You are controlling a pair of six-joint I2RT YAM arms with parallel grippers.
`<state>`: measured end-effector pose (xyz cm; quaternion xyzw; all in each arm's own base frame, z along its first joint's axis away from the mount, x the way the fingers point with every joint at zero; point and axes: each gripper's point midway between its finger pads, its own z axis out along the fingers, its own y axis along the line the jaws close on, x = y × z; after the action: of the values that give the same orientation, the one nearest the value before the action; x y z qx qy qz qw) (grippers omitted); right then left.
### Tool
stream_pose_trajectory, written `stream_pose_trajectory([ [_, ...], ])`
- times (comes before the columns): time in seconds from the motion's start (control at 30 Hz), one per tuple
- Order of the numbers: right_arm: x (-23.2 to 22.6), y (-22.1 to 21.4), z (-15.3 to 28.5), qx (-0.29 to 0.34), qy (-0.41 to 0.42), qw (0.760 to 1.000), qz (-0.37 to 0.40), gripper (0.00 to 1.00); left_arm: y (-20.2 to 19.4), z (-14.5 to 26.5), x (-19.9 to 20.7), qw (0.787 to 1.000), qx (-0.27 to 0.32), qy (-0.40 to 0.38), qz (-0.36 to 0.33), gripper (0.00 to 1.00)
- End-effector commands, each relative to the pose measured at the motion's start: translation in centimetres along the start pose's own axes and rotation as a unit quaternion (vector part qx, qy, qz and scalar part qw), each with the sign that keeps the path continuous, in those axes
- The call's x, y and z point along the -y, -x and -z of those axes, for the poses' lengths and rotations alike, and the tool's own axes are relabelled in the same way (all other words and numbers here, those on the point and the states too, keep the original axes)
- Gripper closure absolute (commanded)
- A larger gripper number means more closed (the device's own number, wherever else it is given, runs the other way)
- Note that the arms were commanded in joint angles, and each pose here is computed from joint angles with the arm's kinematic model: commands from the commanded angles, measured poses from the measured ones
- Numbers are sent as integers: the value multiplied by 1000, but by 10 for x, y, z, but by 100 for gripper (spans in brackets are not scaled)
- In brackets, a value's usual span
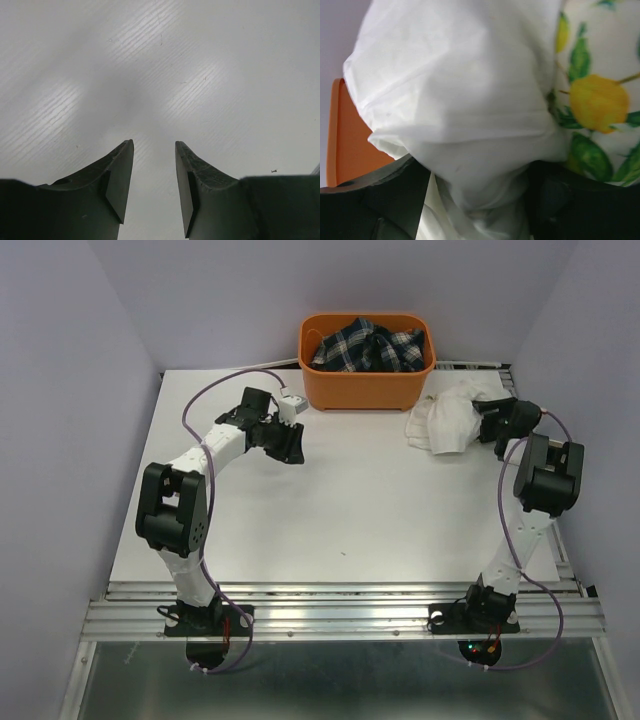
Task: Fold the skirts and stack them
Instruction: Neatly place the folded skirt to the corner
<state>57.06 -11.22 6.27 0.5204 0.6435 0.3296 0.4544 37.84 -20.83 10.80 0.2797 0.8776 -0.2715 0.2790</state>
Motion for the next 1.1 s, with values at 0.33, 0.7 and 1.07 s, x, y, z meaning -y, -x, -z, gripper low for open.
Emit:
stream_pose_trajectory([
  [0.33,-36,35,35,39,-88,992,77,10,30,23,11,998,54,0,-17,50],
  [0.7,-32,30,70,15,-112,983,144,0,25,29,17,998,66,-3,-19,50],
  [1.07,-94,7,129,-82,6,955,284,0,39,68,11,991,131,13,-32,2],
])
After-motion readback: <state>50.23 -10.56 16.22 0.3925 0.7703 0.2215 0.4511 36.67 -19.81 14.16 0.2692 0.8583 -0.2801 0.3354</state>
